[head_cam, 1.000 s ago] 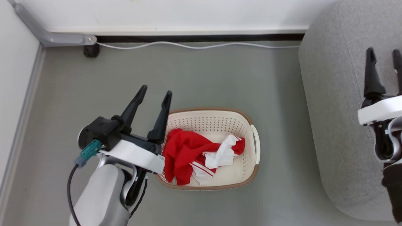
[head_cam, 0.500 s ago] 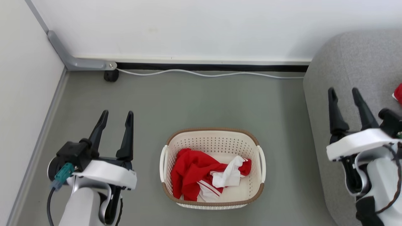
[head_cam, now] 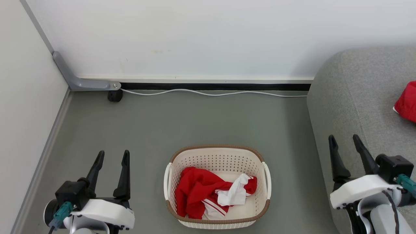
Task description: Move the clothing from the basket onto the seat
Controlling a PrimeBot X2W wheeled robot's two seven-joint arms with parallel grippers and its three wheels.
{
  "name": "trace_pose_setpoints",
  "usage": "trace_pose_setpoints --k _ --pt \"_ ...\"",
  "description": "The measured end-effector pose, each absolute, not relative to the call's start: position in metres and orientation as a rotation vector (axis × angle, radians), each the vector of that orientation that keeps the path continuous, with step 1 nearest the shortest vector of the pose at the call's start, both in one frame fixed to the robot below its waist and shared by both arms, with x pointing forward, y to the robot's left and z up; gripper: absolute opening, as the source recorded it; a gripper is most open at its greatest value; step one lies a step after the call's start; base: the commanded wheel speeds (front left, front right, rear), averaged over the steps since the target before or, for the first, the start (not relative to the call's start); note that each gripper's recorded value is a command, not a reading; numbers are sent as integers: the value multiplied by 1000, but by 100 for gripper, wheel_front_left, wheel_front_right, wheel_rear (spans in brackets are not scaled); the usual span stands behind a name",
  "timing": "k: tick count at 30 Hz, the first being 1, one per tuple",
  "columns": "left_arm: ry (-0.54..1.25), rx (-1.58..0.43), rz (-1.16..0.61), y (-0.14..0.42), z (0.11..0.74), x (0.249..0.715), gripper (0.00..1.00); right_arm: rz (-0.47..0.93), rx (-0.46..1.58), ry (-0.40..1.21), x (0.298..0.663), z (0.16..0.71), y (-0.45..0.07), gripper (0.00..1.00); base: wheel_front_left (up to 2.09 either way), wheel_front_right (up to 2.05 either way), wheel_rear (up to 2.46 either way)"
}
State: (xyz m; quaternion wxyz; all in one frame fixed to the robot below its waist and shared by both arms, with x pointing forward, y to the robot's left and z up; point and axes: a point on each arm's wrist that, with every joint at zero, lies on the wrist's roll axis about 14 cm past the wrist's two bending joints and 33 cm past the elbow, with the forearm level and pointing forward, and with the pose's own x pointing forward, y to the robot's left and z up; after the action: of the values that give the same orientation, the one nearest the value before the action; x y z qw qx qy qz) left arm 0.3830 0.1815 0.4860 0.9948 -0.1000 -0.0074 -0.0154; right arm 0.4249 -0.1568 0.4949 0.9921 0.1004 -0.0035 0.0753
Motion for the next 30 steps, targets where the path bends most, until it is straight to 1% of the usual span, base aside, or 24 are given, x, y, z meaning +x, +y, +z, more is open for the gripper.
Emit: trace_pose_setpoints --k 6,10,25,30 --pt "15 -213 -53 172 476 371 100 140 191 33 405 479 -157 100 0 0 0" --pt "26 -214 -60 168 473 368 100 132 198 37 401 478 -158 100 0 0 0" --pt "61 -221 -87 157 463 370 100 125 193 58 404 469 -160 100 0 0 0" --pt "108 -236 -110 146 449 372 100 132 192 59 414 467 -158 100 0 0 0"
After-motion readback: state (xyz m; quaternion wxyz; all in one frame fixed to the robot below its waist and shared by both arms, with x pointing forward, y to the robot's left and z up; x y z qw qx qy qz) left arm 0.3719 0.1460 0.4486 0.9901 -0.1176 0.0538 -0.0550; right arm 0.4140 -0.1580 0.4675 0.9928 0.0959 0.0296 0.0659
